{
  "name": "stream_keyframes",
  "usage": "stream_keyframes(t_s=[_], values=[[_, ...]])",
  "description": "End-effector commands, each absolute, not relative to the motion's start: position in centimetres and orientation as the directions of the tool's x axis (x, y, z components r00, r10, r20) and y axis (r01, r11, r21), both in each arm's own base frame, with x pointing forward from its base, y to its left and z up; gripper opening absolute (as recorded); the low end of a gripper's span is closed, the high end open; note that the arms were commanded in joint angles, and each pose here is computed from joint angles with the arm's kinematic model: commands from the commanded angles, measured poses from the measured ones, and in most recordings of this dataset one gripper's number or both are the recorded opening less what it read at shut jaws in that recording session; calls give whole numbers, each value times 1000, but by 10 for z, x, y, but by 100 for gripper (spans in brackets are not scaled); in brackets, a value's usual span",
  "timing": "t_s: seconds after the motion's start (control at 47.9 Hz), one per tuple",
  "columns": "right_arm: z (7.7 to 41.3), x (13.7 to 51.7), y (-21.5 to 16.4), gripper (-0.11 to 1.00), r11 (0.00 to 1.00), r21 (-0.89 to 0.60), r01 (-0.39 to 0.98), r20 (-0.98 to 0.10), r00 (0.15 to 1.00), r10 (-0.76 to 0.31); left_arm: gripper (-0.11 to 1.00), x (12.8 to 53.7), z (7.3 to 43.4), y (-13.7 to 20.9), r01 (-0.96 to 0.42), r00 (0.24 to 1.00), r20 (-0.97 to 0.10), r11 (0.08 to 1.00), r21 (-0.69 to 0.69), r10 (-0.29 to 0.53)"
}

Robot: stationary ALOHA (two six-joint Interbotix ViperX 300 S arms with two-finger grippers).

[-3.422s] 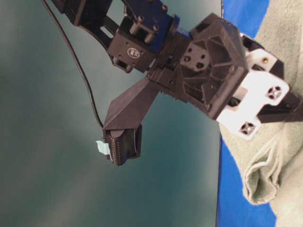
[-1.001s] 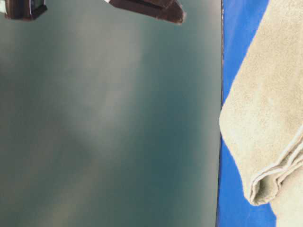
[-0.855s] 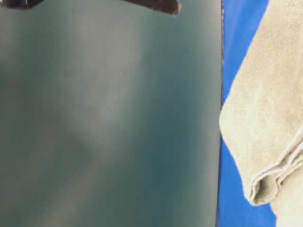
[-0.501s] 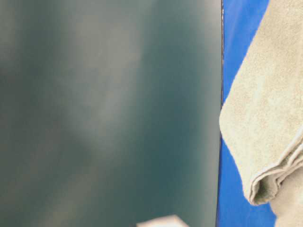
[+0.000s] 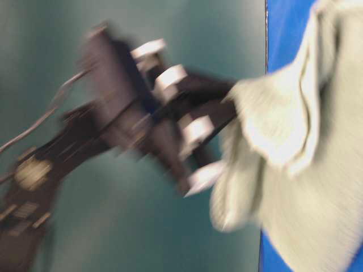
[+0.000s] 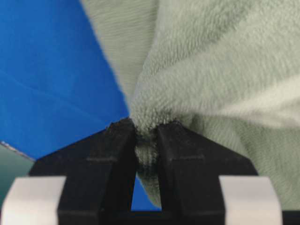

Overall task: Fold a bath towel.
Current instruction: 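Grasp the lower end with the left gripper and fold it up over the top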

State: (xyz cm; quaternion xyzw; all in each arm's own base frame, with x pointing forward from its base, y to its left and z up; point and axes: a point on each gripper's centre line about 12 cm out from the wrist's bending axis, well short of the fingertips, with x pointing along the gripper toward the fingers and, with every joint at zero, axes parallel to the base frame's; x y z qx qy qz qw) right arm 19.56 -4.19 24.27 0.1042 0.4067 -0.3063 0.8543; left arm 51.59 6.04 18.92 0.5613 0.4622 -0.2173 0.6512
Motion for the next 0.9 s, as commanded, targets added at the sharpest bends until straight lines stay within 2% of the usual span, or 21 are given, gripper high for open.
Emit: stream_keyframes(t_s=[0.0, 0.209, 0.334, 0.459, 0.501, 0.605, 0.709, 0.772, 0.876], values=[[245, 198, -41, 67, 800, -61, 597, -749, 503, -432, 9, 537, 196, 58, 755, 541, -821, 325, 570, 183], [243, 198, -41, 67, 802, -70, 593, -746, 503, -437, 9, 552, 199, 42, 682, 621, -783, 469, 561, 34], [244, 200, -42, 67, 809, -76, 583, -732, 518, -442, 9, 550, 197, 38, 681, 622, -782, 476, 557, 26], [246, 202, -41, 67, 816, -63, 575, -723, 537, -434, 10, 551, 200, 41, 645, 639, -769, 525, 556, 29], [246, 203, -40, 67, 819, -57, 570, -720, 545, -429, 17, 553, 201, 42, 619, 653, -757, 554, 557, 32], [246, 203, -40, 67, 820, -51, 570, -719, 549, -426, 48, 557, 206, 44, 526, 697, -716, 652, 546, 38], [246, 203, -40, 67, 821, -50, 569, -719, 550, -425, 78, 556, 208, 40, 450, 705, -708, 749, 486, 35], [247, 203, -40, 67, 821, -47, 570, -717, 552, -425, 87, 553, 213, 37, 413, 713, -700, 787, 458, 33], [247, 204, -40, 67, 823, -45, 567, -715, 557, -423, 87, 548, 222, 34, 356, 732, -680, 833, 423, 32]])
